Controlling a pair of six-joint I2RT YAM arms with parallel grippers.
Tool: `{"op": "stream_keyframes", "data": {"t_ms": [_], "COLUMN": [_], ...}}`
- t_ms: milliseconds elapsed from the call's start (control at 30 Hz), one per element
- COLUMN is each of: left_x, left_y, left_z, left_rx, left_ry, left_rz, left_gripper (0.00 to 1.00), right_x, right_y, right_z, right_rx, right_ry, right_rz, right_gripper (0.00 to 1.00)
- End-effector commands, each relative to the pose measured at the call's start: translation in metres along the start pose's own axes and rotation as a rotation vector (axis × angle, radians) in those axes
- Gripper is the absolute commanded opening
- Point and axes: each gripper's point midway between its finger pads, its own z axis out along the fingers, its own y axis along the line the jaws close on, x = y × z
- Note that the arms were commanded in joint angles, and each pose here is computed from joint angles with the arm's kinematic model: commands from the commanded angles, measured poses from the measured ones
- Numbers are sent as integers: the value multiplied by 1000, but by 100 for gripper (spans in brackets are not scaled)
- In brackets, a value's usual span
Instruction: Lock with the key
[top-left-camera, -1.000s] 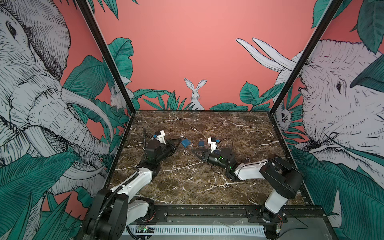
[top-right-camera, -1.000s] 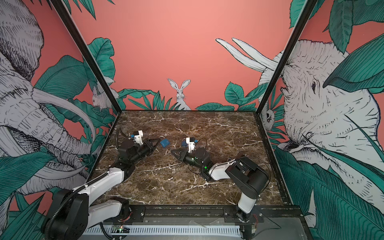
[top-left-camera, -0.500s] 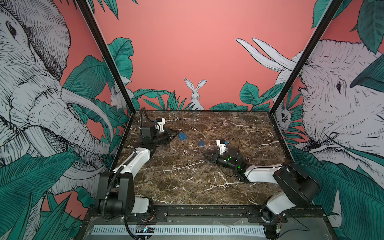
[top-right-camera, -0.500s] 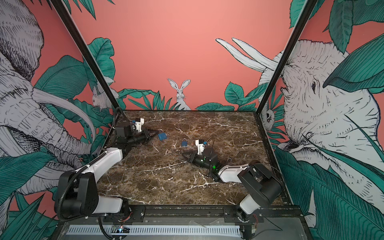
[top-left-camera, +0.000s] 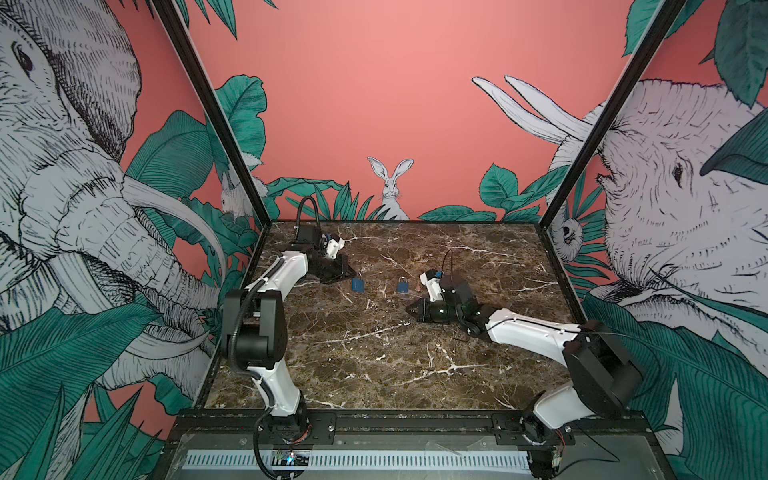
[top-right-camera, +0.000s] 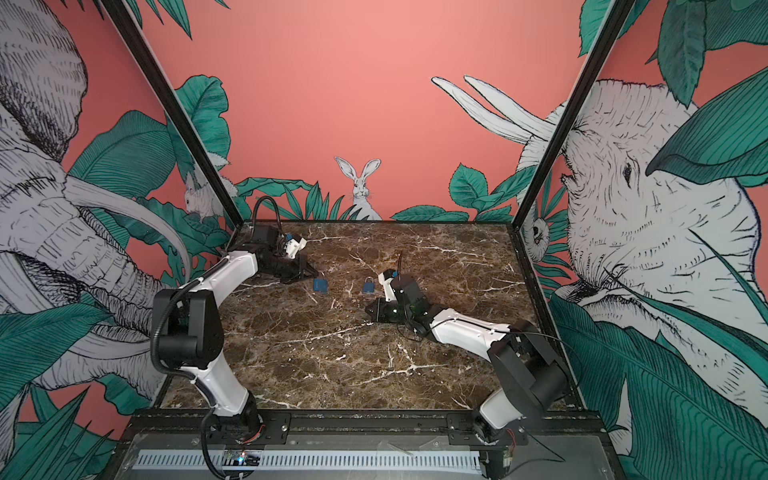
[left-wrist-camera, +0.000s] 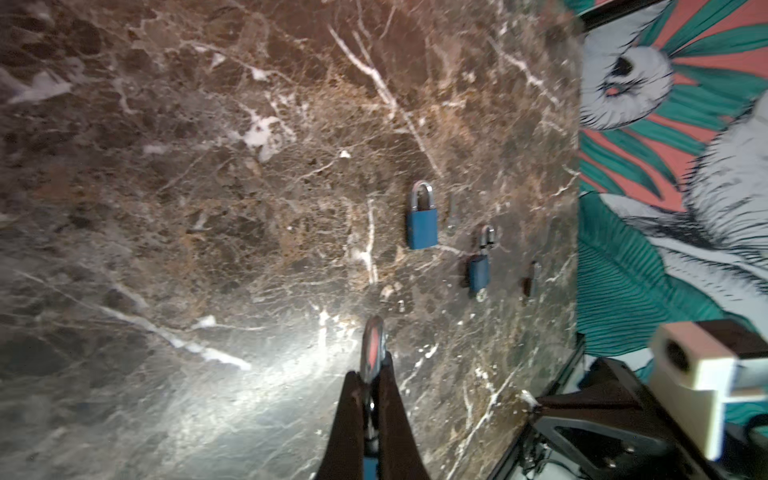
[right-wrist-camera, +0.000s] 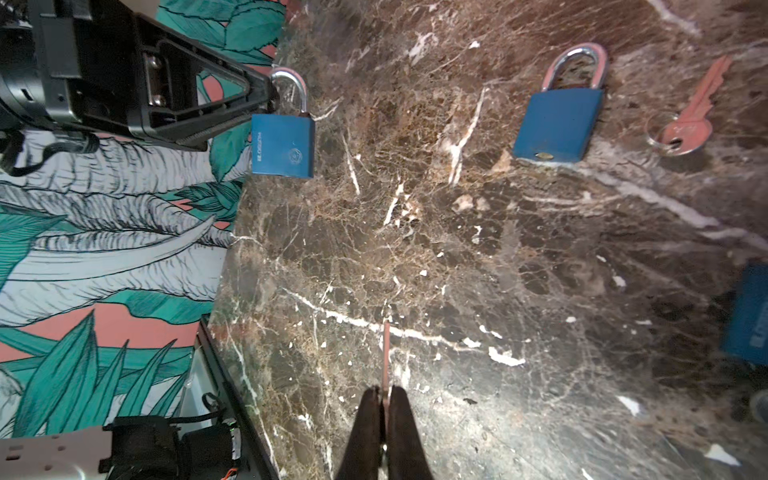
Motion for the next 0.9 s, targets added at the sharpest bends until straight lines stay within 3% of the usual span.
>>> {"op": "stream_keyframes", "data": {"t_ms": [0, 400, 867], "left_x": [8, -17, -34], "left_y": [11, 37, 48], "left_z": [-7, 17, 42], "left_rx": [-58, -82, -42], "left_ry": [68, 46, 76], "left_rz": [80, 114, 81], "left_gripper": [0, 0, 0], "right_x": [2, 9, -1], "right_y": [-9, -11, -5], "right_z": [7, 44, 65], "right_rx": [55, 38, -10], "right_ry": [40, 82, 18], "right_rz": [-46, -7, 34], "right_gripper": [0, 0, 0]}}
